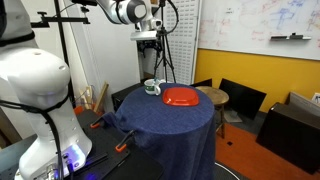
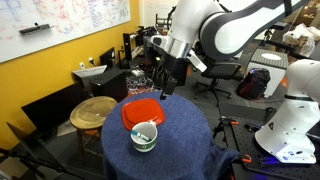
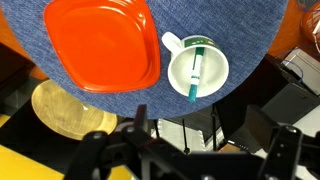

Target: Put the marker on the table

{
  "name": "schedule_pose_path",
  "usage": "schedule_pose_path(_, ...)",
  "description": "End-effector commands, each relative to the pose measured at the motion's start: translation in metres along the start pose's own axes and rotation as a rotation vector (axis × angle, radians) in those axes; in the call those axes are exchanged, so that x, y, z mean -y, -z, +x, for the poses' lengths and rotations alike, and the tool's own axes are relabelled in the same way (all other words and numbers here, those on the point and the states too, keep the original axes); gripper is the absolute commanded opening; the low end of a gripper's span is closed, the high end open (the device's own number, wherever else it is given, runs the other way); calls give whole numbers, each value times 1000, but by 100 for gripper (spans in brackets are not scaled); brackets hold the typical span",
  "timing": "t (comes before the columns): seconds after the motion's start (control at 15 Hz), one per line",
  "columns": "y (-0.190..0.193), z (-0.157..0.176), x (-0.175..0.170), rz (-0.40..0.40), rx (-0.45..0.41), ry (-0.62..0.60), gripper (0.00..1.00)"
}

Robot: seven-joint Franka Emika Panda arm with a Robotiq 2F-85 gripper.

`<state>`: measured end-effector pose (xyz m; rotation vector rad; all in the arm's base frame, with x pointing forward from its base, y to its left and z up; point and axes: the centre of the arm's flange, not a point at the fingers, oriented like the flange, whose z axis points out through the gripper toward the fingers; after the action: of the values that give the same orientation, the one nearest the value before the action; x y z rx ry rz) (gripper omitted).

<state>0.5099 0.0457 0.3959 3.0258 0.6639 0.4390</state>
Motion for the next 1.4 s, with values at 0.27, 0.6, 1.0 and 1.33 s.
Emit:
schedule_pose_path(0.27, -61, 16, 7, 42, -91, -97, 100)
schedule_pose_path(0.6, -91, 29, 18, 56, -110, -118, 100)
schedule_pose_path(1.0, -119, 47, 21, 81, -73, -111, 90)
schedule_pose_path(1.33, -138, 60, 17, 95, -50, -120, 84)
